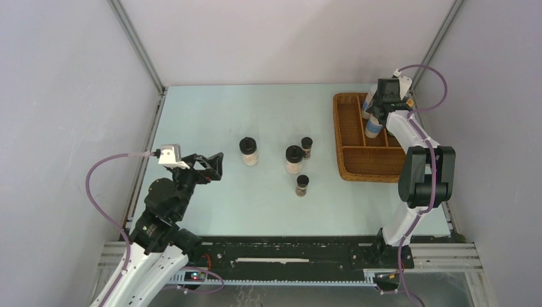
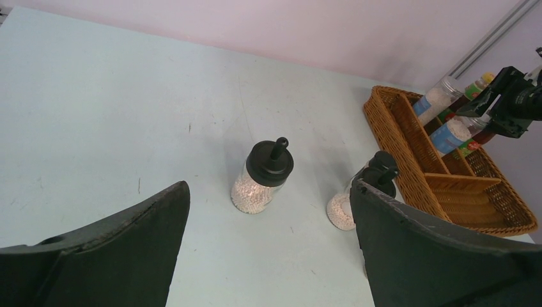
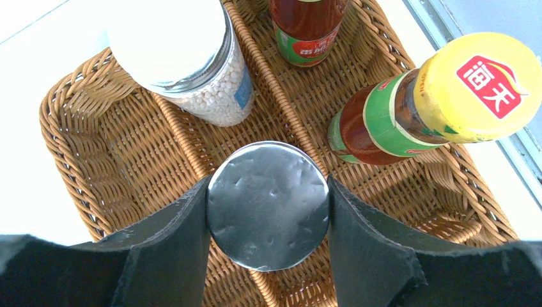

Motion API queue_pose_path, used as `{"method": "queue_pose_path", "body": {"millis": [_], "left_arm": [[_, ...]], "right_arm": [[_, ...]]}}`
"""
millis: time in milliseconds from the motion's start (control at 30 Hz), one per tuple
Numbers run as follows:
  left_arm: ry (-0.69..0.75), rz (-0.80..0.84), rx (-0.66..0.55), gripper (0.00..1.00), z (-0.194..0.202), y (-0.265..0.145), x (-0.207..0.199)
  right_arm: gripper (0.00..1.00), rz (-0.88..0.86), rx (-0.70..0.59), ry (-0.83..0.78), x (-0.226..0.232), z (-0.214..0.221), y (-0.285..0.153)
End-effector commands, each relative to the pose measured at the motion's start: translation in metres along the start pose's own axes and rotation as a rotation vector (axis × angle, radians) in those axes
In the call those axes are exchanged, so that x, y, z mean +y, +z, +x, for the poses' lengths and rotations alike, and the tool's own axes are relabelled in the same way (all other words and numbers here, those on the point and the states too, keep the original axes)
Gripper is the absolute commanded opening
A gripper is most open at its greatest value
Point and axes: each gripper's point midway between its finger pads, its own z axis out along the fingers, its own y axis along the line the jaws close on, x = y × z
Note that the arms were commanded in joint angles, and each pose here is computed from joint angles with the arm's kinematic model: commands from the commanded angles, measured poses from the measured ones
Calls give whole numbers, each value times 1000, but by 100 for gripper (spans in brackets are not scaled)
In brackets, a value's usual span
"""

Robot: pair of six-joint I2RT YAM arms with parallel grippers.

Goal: Organize the condiment bottles
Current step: Place the bottle in the storage box.

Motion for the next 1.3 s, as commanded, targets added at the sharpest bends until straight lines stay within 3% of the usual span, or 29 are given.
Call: {"method": "queue_pose_path", "body": {"millis": [0, 233, 1100, 1167, 1267], "left_arm": [[-12, 23, -20, 100, -1, 0, -4], [-12, 22, -22, 100, -1, 0, -3], [-16, 22, -12, 100, 2, 1, -3], [-17, 21, -10, 100, 3, 1, -3], [-16, 21, -8, 100, 3, 1, -3]], "right_arm": [[25, -38, -46, 42, 14, -17, -2], [0, -35, -43, 37, 14, -18, -2], [0, -46, -32, 11, 26, -12, -4], [6, -45, -26, 11, 25, -10, -3], [31, -44, -19, 10, 25, -8, -1]]}}
